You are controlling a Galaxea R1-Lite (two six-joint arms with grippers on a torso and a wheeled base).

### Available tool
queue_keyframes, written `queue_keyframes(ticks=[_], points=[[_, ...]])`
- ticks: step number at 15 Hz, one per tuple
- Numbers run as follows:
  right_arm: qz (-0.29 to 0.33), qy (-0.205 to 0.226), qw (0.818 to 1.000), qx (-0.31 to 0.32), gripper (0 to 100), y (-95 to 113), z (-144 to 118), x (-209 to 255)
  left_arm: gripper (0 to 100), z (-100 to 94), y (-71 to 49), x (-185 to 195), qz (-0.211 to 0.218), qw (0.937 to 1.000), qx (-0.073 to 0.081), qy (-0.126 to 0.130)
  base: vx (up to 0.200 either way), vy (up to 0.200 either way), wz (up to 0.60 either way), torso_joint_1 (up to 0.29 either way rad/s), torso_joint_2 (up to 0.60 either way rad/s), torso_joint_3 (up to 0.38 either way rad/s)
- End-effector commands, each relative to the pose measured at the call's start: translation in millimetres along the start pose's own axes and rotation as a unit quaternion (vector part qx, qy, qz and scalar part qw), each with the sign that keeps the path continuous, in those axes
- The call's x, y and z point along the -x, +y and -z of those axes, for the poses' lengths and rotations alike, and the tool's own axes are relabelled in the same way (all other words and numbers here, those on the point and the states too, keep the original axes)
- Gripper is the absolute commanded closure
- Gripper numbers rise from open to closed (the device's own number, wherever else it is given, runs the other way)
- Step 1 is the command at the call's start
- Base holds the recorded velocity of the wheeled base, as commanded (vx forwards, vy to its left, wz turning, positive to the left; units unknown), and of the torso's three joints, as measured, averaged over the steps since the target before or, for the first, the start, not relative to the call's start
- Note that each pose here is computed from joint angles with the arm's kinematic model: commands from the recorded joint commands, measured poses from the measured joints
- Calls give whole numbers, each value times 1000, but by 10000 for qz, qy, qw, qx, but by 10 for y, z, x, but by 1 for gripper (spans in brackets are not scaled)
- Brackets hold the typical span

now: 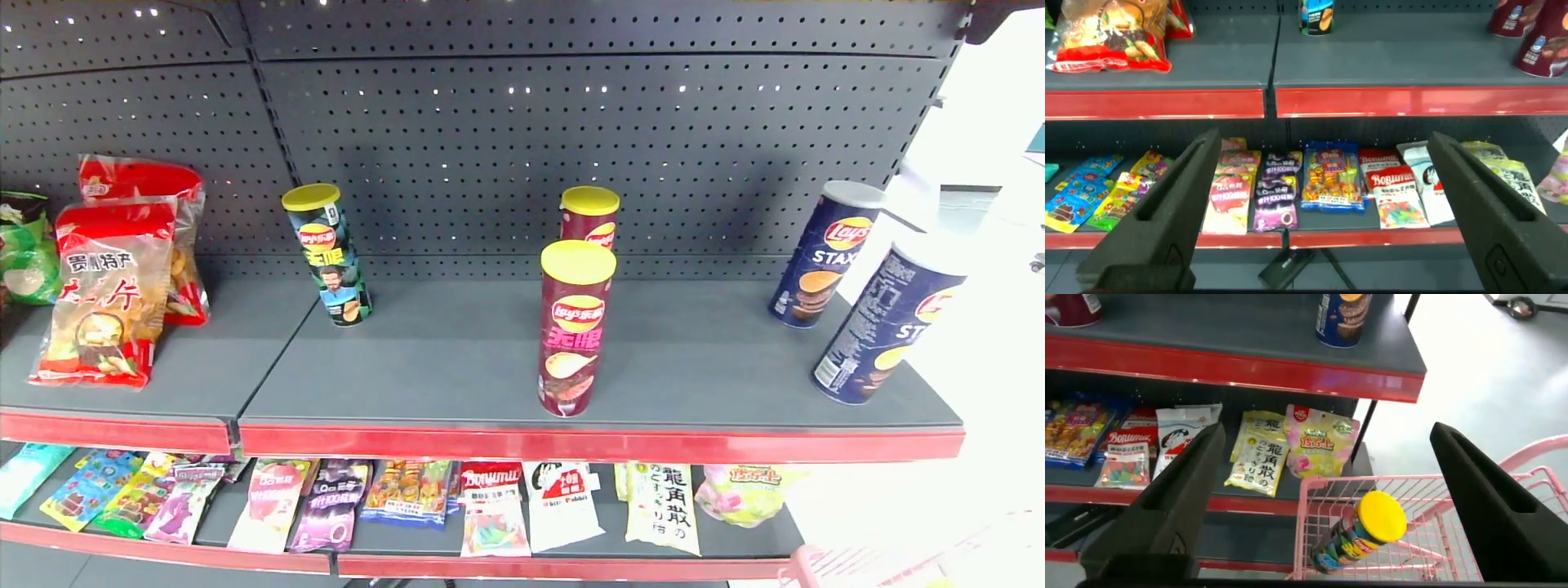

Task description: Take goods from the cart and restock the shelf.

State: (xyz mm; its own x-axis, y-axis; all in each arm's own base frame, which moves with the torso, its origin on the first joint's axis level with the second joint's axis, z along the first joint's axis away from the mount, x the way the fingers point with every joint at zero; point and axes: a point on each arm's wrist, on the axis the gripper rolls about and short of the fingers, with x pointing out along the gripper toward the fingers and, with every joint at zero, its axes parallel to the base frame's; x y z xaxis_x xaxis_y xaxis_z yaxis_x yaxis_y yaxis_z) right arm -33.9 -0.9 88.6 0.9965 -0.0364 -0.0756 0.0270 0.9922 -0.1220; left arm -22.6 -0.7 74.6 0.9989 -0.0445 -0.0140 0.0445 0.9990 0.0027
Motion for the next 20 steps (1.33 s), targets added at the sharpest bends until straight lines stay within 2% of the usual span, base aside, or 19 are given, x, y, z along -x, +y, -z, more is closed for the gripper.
queue_keyframes(ticks=[1, 13, 20], points=[[2, 5, 10000, 7, 0, 0, -1, -1, 0, 1, 0, 0, 0, 10000, 1, -1, 0, 0, -600, 2, 2, 2], [-14, 3, 10000, -16, 0, 0, -1, -1, 0, -3, 0, 1, 8, 10000, 0, -9, 0, 0, -600, 4, 1, 2], [39, 16, 9998, -215, 0, -2, 3, -3, 0, 1, 0, 0, 0, 10000, 1, -1, 0, 0, 0, -48, 110, 63]])
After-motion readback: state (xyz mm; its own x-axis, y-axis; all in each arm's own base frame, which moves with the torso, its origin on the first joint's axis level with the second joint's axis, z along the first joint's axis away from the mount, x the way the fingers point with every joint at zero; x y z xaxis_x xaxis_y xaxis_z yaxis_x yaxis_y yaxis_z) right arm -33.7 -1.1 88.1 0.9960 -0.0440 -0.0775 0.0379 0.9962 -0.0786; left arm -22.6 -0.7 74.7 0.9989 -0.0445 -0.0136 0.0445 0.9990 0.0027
